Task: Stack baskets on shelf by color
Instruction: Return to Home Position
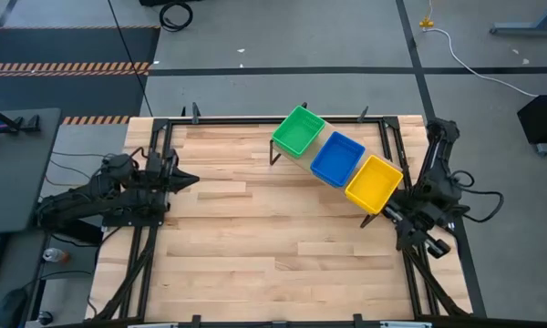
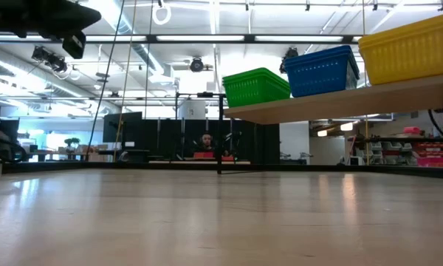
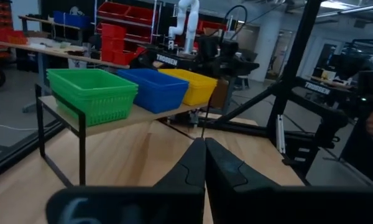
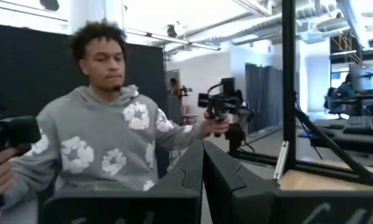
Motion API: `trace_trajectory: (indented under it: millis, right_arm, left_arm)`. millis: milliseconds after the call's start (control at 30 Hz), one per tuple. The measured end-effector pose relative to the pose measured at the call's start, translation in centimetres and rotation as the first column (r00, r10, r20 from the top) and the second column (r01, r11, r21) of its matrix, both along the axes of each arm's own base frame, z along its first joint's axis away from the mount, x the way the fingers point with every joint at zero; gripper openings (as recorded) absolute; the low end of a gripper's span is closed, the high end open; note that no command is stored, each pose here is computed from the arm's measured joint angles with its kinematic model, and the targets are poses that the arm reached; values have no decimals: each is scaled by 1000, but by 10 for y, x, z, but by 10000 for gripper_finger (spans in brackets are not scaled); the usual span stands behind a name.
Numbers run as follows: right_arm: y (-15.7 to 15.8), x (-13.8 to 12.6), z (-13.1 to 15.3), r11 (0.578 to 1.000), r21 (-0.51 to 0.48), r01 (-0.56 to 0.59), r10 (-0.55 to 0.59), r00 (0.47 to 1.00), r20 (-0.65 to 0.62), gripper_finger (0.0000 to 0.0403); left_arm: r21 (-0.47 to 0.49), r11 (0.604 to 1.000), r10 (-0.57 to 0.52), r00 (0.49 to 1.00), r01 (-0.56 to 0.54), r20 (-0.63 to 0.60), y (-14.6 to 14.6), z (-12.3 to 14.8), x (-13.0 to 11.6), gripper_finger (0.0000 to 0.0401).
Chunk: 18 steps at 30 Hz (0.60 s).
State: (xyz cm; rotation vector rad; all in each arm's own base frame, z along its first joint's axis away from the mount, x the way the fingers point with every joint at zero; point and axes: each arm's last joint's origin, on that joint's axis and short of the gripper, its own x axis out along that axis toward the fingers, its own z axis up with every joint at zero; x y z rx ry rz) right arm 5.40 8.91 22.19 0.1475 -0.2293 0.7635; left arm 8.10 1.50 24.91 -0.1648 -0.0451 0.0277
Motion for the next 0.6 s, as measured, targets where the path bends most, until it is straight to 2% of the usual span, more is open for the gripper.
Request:
trace_trajectory:
  millis: [367, 600]
  right_arm:
    - [0, 1, -28, 994, 37, 103, -100, 993, -58, 11]
    - [0, 2, -28, 990, -13, 138, -138, 990, -11, 11]
  left_arm:
    - [-16, 997, 71, 995, -72, -69, 3, -17, 4, 4]
    - [-15, 996, 81, 993, -83, -83, 4, -18, 4, 4]
